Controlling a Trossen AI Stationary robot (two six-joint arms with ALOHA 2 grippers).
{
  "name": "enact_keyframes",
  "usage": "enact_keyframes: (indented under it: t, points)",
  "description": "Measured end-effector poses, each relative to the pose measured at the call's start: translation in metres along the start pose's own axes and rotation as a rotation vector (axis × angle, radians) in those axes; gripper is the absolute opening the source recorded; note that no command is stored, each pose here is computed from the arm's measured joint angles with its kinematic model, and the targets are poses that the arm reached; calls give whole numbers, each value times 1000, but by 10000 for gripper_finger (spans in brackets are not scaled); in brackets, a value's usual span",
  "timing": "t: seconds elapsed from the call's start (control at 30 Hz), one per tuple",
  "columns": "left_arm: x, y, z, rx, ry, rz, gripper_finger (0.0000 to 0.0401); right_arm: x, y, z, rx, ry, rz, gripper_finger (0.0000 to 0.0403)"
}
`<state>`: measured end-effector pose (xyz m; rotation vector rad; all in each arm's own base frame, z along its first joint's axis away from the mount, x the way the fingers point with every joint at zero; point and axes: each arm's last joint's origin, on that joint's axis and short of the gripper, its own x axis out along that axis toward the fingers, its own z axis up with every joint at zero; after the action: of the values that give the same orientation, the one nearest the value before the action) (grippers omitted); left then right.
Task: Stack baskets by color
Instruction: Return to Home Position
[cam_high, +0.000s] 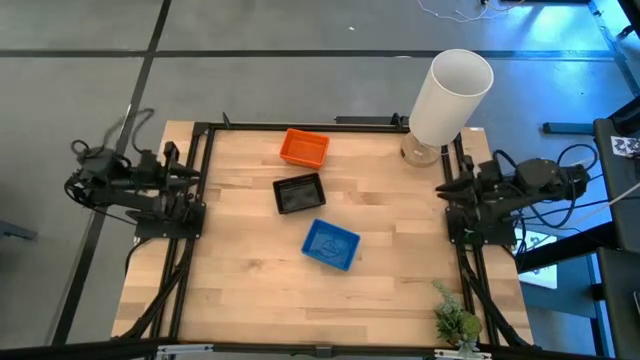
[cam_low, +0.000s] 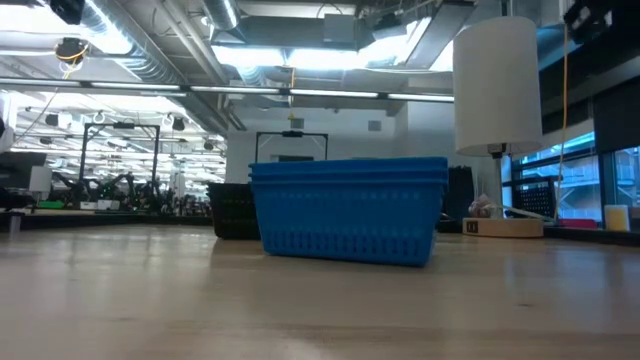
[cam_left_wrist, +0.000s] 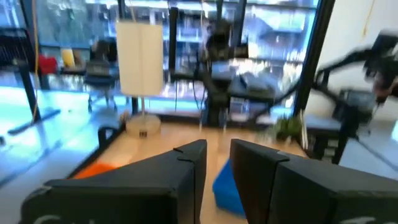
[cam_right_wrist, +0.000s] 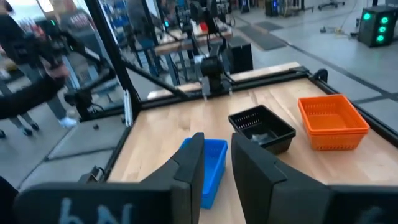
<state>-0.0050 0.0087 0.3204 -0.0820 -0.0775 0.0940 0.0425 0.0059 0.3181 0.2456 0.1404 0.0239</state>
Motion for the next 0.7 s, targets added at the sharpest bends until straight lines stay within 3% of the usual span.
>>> enact_keyframes:
  t: [0.3,0.7]
  points:
    - [16,-4,-13,-8,-21,3,65,-20,-15,-29,19,-97,26,78]
    - [42,-9,-40,6,-54,7,65,-9,-14,-35,-35,-109,10,78]
